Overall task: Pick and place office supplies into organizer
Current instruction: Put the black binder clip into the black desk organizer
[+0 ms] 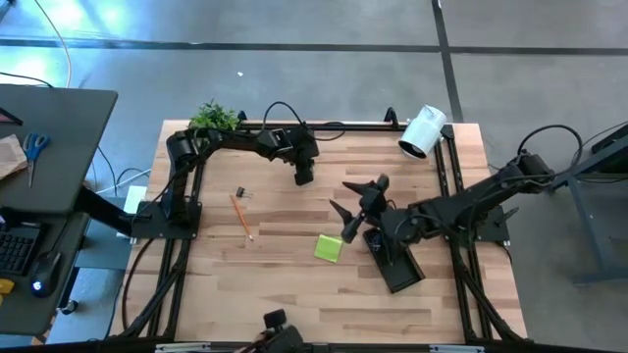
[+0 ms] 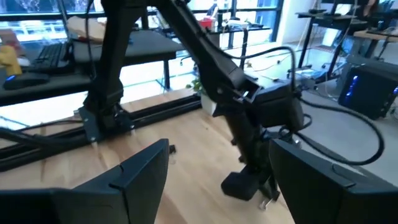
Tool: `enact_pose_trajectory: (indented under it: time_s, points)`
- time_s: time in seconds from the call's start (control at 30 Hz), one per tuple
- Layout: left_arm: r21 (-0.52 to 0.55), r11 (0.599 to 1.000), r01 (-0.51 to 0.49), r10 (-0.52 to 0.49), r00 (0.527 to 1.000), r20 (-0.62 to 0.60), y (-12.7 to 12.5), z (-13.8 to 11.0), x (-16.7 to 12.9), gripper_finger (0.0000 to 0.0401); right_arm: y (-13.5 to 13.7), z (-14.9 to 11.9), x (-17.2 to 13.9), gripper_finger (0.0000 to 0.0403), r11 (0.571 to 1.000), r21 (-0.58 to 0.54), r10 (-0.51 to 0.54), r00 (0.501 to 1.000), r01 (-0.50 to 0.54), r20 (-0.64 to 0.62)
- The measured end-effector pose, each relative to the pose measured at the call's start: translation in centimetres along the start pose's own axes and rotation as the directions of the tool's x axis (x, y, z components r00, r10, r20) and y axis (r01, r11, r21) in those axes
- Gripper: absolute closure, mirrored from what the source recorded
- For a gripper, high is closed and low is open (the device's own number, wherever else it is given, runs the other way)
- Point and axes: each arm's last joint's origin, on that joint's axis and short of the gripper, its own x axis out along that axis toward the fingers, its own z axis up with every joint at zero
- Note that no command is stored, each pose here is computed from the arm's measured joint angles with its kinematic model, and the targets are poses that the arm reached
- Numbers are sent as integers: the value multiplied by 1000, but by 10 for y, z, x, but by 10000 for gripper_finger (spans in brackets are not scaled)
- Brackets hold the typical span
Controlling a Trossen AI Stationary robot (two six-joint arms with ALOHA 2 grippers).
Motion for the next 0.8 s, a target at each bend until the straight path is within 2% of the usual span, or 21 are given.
enact_pose_trajectory:
  time_s: [0.13,0.27,0.4,0.6,0.8]
  points:
    - [29,999,18,-18,1000,-18,-2,4,-5,366,4,-3,-6,133,1000,0,20,1000,-20,-16]
    - [22,994,108,-107,992,-61,-3,8,-11,395,5,-9,-11,133,1000,-21,9,999,-10,-49]
    - [41,970,240,-235,966,-108,-10,6,-14,392,2,-17,-13,133,999,-28,-22,995,20,-94]
    - [124,940,316,-298,943,-148,-25,6,-23,398,0,-23,-13,133,999,-10,-40,990,39,-132]
    - [196,872,449,-447,893,-56,-31,23,-53,400,-4,-29,-14,133,998,-24,-62,983,58,-173]
